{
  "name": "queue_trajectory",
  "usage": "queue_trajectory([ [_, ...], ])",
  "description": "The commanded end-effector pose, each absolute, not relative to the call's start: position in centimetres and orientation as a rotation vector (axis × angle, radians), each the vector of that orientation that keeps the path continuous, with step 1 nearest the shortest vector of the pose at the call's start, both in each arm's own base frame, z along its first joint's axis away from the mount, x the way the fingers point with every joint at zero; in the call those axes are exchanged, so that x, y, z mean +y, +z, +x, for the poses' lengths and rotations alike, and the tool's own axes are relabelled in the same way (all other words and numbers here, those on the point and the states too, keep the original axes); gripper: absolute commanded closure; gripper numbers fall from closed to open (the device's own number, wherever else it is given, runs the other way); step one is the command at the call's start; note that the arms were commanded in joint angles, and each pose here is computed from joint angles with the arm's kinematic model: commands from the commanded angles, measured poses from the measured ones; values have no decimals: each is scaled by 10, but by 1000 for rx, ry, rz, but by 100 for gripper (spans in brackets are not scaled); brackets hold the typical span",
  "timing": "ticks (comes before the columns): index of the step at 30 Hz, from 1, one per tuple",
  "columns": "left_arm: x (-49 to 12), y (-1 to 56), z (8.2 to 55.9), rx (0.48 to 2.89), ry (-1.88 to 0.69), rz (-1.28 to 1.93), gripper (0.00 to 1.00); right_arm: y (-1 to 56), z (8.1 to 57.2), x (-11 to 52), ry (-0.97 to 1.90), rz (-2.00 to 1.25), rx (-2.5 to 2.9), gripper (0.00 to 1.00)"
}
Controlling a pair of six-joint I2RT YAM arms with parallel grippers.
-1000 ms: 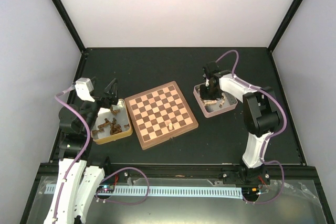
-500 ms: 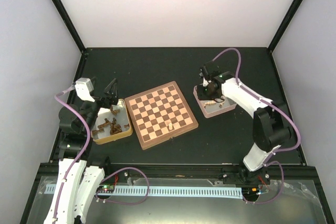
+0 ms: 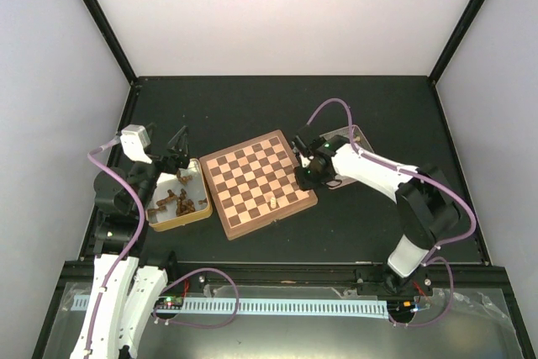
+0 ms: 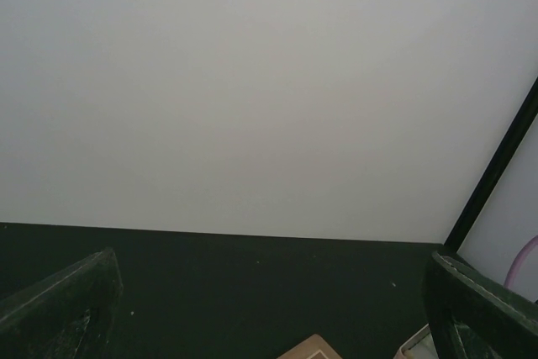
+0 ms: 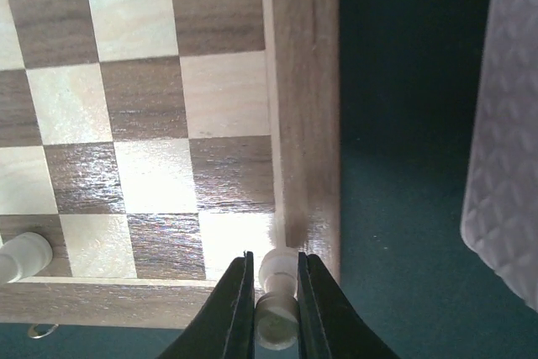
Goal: Set up the chess pieces on the board
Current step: Place the chess piece on the chessboard.
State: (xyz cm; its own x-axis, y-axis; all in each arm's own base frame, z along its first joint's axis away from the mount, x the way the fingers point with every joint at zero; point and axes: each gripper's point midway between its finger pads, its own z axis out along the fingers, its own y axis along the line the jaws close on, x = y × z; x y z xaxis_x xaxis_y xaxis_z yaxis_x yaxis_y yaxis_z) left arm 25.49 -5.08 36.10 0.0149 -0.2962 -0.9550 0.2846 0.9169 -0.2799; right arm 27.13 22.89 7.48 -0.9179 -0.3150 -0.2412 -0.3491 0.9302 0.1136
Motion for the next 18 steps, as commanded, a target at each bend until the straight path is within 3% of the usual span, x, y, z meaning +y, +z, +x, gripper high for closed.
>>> queue_trajectory([
  [1,-52,381,247,1434,-451,17,1,68,269,238,210,-524,2878,90],
  [18,-51,382,246,1429,-448,16,1,56,262,252,233,-583,2904,83],
])
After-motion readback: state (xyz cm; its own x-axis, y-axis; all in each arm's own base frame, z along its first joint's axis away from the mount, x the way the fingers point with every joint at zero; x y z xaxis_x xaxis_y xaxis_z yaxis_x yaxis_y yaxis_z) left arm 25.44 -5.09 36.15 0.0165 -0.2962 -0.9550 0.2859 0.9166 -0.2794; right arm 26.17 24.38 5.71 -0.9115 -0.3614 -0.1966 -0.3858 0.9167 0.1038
